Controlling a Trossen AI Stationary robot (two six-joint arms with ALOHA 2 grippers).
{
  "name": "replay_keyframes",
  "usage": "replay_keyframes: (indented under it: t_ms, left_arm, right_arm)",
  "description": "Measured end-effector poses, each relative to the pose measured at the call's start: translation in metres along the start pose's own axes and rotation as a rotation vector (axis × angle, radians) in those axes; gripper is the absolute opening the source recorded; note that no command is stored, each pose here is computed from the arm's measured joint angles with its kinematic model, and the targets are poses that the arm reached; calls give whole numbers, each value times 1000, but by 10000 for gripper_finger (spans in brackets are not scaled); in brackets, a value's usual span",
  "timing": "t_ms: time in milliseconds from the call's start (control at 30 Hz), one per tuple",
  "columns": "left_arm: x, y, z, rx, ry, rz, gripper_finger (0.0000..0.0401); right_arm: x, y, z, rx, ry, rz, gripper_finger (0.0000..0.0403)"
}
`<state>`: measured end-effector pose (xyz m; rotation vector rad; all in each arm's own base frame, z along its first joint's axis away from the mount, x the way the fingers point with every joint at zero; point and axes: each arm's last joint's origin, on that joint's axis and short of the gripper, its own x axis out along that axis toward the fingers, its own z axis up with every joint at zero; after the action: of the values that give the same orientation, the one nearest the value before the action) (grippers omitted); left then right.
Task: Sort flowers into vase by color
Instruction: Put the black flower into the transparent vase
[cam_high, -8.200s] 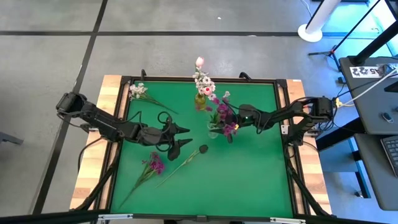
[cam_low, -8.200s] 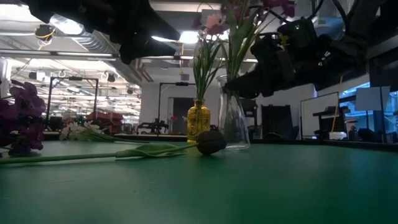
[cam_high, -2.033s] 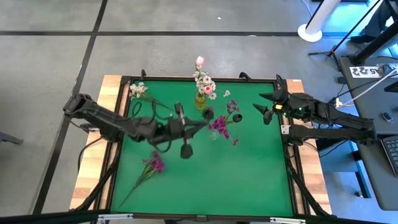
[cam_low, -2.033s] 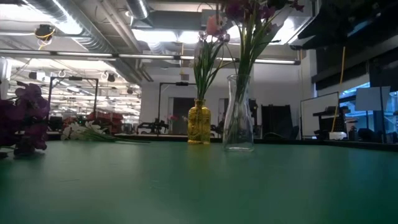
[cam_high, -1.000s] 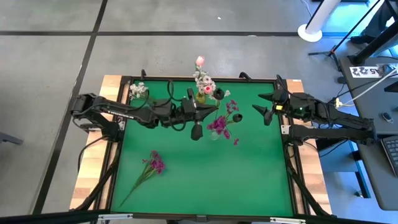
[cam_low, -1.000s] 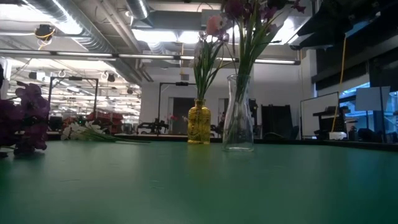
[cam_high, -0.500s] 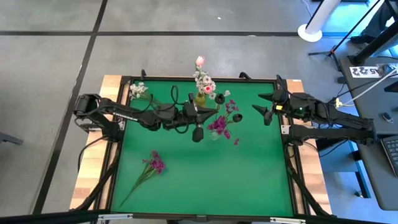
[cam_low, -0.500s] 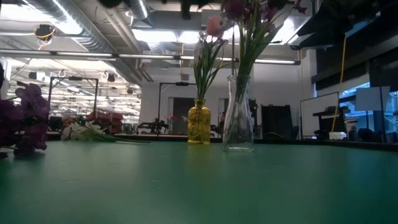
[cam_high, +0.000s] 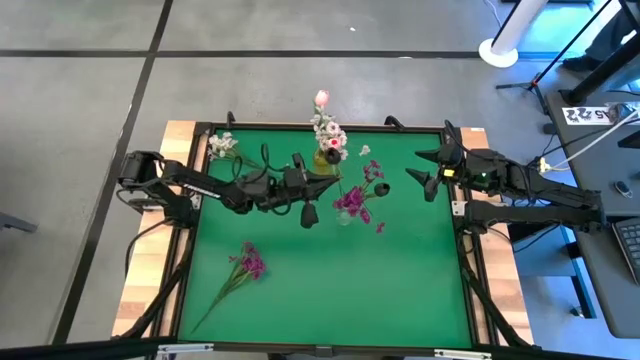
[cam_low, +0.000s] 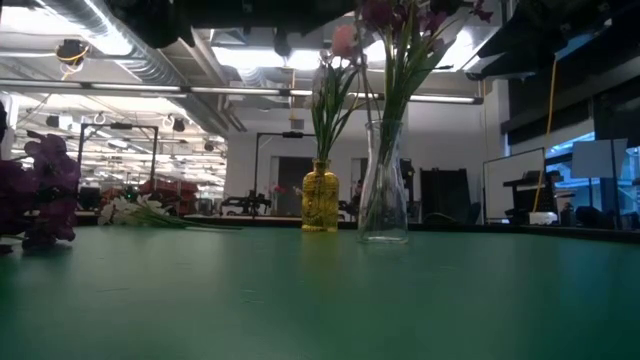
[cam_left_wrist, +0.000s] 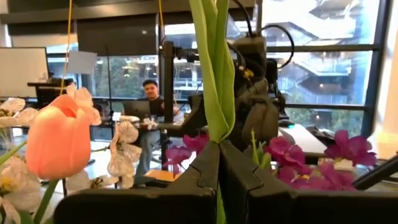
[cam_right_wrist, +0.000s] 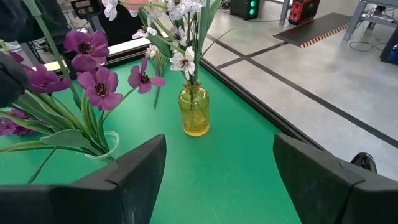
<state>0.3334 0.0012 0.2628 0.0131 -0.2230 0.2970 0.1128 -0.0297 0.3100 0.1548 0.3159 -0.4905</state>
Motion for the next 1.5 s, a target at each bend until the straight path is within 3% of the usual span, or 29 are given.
replay_keyframes:
  t_ms: [267, 933, 1500]
  left_arm:
    - [2, 1, -10, -32, 54, -21, 0]
    - [10, -1, -67, -63, 217, -8, 0]
    - [5, -7, -78, -17, 337, -24, 0]
  right_arm:
    - [4, 1, 0, -3, 9, -13, 296]
    - [17, 4, -1, -16, 48, -20, 296]
    - [16, 5, 3, -10, 13, -4, 296]
